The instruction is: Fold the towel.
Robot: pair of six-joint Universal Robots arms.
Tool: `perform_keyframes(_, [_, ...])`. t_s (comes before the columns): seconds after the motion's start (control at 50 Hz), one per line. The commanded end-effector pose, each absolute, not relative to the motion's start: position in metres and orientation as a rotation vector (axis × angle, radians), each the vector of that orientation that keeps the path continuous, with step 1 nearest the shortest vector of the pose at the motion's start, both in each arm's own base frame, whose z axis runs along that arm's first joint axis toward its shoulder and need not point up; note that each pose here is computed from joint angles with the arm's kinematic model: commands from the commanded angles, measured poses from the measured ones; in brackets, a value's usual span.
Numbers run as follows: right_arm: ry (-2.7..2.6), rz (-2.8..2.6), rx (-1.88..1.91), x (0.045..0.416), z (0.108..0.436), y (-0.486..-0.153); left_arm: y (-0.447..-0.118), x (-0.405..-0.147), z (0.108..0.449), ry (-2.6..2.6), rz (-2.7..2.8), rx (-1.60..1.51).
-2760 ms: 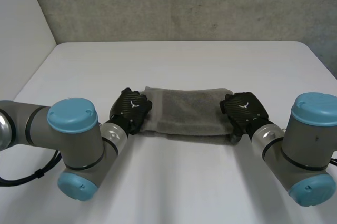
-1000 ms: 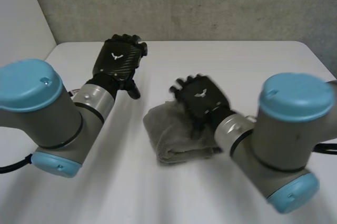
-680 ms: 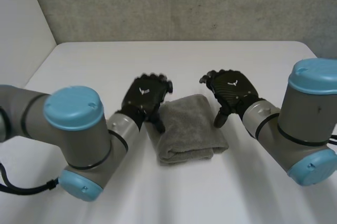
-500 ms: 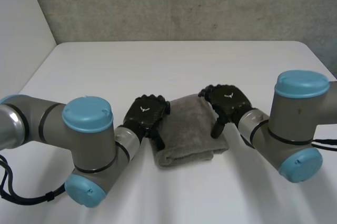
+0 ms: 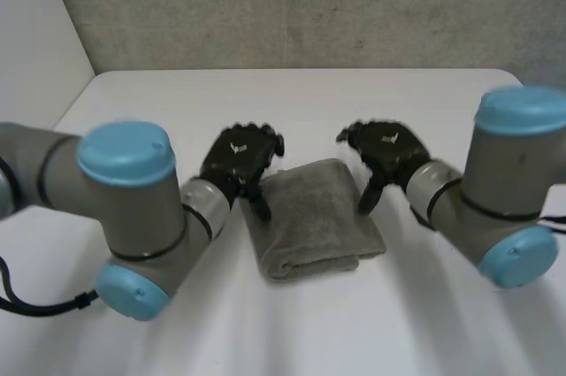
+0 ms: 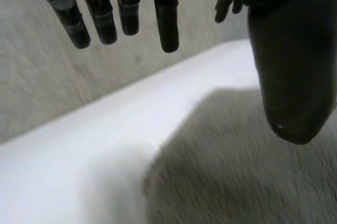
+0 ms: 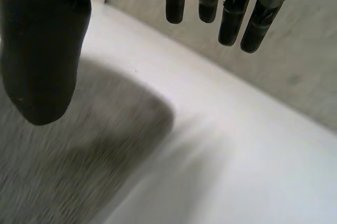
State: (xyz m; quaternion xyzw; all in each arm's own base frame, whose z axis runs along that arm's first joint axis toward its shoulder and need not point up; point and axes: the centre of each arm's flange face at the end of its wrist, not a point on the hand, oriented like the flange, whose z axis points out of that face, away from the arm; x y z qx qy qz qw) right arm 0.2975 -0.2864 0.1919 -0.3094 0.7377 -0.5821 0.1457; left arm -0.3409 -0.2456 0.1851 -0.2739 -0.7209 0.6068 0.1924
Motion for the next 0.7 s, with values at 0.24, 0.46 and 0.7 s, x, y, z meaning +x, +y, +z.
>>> perform_keyframes(0.24, [2.012, -2.099, -0.565, 0.263, 0.317, -0.287, -0.282, -0.283, 0.321, -1.970, 2.110, -0.424])
perform_keyframes(0.46, [2.046, -2.151, -0.505, 0.249, 0.322, -0.297, -0.288, -0.271, 0.317, -2.083, 2.049, -0.409])
perform_keyframes(0.7, [2.042, -2.163, -0.499, 0.248, 0.324, -0.299, -0.284, -0.270, 0.315, -2.111, 1.994, -0.380])
